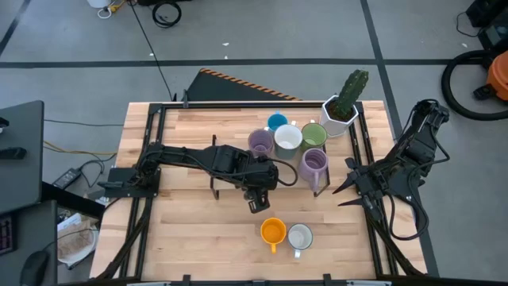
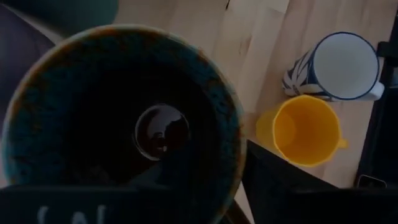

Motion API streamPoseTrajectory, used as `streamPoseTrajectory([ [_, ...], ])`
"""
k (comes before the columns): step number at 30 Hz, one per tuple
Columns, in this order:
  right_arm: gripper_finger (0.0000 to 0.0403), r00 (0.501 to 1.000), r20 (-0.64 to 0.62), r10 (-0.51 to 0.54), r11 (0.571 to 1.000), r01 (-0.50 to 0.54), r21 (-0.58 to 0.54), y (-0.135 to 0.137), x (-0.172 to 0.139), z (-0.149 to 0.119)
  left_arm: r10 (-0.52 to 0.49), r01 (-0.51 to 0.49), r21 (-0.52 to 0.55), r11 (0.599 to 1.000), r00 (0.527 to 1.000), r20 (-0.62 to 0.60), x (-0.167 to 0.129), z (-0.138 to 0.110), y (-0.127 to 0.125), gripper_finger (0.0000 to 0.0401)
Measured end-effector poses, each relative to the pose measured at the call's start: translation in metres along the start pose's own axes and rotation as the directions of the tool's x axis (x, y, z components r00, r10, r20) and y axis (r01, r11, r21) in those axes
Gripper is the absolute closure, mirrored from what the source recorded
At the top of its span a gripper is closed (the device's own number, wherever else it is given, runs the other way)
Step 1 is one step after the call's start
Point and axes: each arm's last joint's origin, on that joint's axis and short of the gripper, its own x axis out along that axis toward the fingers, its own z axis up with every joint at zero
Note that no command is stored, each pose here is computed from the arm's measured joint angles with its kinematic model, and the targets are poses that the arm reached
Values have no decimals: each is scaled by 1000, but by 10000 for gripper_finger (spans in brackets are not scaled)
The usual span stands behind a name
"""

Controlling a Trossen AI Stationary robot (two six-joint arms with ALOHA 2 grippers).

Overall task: Place coffee mugs
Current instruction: Put the patterned dark blue mug on the shelf

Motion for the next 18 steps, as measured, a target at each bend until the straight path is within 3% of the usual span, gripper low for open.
streamPoseTrajectory([
  [6, 227, 1000, 0, 1, 1000, -1, -1, 0, 0, 0, -12, 10, 30, 999, 998, 67, -1, 6, -2, 249],
  [18, 227, 1000, 0, 1, 1000, -1, -1, 0, 0, 0, 60, -73, 101, 992, 990, 124, -3, 6, -4, 249],
])
